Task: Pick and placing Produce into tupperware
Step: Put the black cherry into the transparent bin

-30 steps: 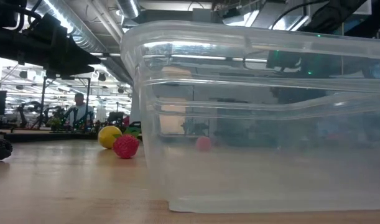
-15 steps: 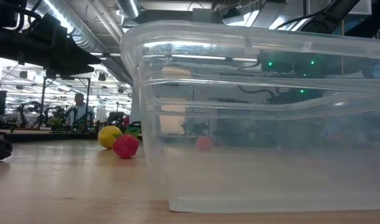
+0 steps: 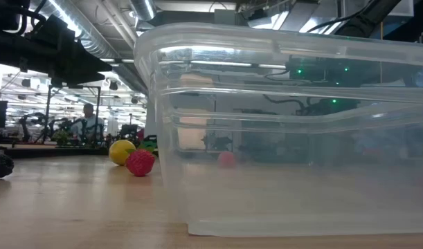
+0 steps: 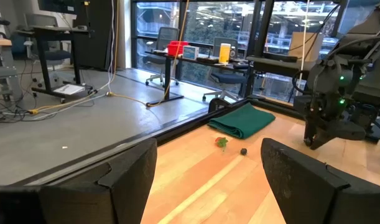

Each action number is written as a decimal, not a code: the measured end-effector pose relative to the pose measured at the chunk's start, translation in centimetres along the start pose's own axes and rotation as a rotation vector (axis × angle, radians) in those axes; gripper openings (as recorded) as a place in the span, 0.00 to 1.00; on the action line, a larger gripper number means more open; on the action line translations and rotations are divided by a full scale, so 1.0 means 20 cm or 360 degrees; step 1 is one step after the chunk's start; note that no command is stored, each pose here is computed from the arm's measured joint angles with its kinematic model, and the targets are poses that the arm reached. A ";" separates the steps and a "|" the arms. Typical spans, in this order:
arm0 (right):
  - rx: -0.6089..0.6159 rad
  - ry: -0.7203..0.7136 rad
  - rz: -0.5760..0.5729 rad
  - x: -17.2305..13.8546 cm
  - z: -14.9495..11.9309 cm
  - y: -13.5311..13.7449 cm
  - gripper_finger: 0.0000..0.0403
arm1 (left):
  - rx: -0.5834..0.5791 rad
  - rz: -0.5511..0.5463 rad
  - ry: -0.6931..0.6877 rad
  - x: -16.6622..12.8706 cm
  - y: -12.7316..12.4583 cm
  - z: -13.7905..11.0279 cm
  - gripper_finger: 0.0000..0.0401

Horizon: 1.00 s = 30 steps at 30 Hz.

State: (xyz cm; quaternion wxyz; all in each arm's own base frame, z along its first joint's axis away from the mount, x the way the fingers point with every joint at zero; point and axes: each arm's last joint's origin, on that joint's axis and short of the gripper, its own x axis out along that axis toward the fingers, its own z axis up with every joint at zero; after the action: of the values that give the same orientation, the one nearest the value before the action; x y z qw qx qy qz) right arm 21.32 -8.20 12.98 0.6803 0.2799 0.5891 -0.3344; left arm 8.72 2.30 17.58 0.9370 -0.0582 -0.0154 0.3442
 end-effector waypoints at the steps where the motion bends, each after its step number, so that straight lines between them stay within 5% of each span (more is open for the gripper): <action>1: 0.0000 0.0000 0.0000 0.00 0.00 0.00 0.36 | -0.0001 -0.0001 -0.0001 0.00 0.00 0.00 0.70; 5: -0.0003 -0.0002 -0.0009 0.00 0.00 0.00 0.27 | 0.0000 -0.0001 0.0000 0.00 0.00 0.00 0.70; 14: -0.0004 0.0000 -0.0011 0.00 0.00 0.00 0.34 | 0.0000 0.0001 0.0000 0.00 0.00 0.00 0.70; 22: -0.0064 -0.0007 0.0048 -0.02 0.03 0.02 0.27 | 0.0000 0.0001 -0.0001 0.00 0.00 0.00 0.70; 30: -0.0146 -0.0075 0.0419 -0.17 0.17 0.13 0.32 | -0.0001 0.0001 -0.0001 0.00 0.00 0.00 0.70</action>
State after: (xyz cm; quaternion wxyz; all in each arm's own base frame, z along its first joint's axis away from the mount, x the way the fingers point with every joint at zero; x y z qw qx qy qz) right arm 25.14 -8.74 16.89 0.7440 0.3155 0.5459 -0.2212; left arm 8.71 2.30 17.59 0.9368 -0.0583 -0.0158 0.3446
